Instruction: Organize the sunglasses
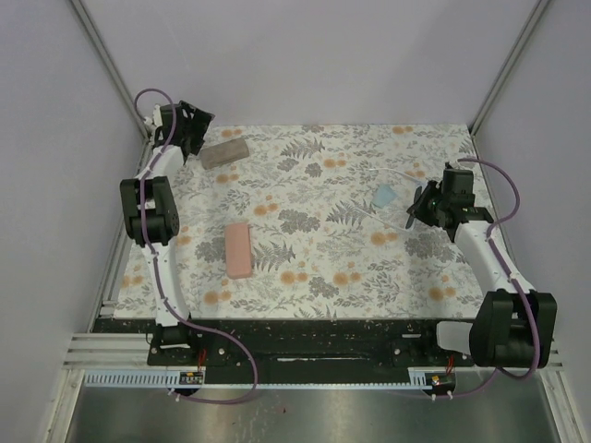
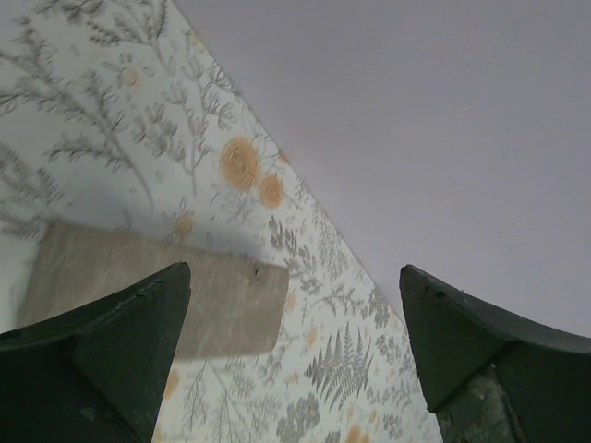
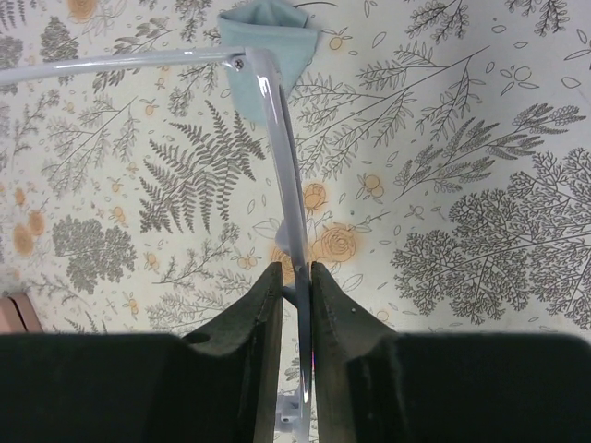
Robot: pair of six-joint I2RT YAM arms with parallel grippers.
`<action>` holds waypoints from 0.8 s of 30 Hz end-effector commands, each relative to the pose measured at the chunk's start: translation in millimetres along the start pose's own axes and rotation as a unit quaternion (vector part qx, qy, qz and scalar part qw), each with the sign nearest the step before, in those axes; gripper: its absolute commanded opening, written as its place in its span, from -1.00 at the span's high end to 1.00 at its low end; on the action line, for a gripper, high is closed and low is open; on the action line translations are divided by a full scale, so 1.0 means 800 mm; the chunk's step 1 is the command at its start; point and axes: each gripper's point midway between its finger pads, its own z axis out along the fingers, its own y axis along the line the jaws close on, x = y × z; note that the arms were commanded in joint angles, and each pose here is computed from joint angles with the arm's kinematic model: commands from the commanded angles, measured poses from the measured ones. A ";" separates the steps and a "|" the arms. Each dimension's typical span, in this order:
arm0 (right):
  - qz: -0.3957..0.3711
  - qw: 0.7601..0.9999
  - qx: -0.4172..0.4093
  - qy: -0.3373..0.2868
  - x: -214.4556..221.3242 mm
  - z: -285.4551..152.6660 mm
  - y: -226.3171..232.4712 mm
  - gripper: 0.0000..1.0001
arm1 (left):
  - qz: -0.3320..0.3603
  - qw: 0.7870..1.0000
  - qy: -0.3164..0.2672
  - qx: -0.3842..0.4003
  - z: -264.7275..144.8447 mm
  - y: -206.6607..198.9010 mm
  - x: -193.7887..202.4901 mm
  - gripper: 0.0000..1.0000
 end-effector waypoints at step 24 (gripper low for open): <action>0.011 0.996 -0.080 -0.043 -0.019 -0.045 0.043 0.59 | -0.049 0.966 0.237 -0.085 0.022 0.033 0.166 -0.96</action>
